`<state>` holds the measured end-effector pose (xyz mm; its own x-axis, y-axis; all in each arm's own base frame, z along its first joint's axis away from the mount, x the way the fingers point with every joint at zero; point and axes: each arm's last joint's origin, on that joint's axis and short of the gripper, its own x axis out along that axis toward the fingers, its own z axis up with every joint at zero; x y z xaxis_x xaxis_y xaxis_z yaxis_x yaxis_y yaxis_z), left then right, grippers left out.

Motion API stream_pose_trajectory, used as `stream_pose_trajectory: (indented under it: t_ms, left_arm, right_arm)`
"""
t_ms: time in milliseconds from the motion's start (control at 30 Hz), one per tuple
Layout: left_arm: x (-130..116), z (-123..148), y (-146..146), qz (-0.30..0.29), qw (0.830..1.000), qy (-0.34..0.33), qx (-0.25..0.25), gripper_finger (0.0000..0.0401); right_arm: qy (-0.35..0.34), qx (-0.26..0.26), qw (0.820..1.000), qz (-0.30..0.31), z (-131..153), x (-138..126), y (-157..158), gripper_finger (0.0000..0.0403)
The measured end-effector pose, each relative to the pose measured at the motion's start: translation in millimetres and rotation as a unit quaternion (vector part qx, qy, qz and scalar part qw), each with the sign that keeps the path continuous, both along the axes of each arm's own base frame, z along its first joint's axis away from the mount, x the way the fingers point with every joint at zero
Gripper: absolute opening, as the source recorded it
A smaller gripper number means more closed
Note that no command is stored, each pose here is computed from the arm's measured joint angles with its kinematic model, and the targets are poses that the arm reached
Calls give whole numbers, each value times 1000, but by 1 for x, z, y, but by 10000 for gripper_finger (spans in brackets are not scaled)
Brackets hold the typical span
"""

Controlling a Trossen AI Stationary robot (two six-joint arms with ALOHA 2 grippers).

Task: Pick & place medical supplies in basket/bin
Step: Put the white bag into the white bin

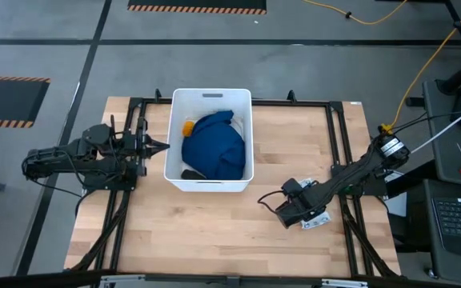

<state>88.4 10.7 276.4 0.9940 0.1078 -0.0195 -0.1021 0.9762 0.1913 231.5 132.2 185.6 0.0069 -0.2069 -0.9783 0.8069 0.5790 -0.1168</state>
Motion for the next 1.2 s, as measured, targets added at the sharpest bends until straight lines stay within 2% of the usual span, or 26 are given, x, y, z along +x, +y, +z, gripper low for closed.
stream_pose_trajectory:
  t_ms: [200,433,733,967,1200]
  left_arm:
    - [0,0,0,0,1000,0,0,2]
    - [0,0,0,0,1000,0,0,7]
    - [0,-2,0,1,1000,9,-9,2]
    - [0,-2,0,2,1000,9,-9,7]
    - [0,-2,0,2,1000,10,-9,3]
  right_arm:
    - [21,-15,999,-22,-16,-9,-9,291]
    - [13,-28,999,-22,-33,-17,-16,292]
    - [12,-25,999,-16,-35,-17,-16,292]
    - [17,-9,1000,3,-27,-10,-11,292]
    - [39,-25,999,5,-37,-9,-11,291]
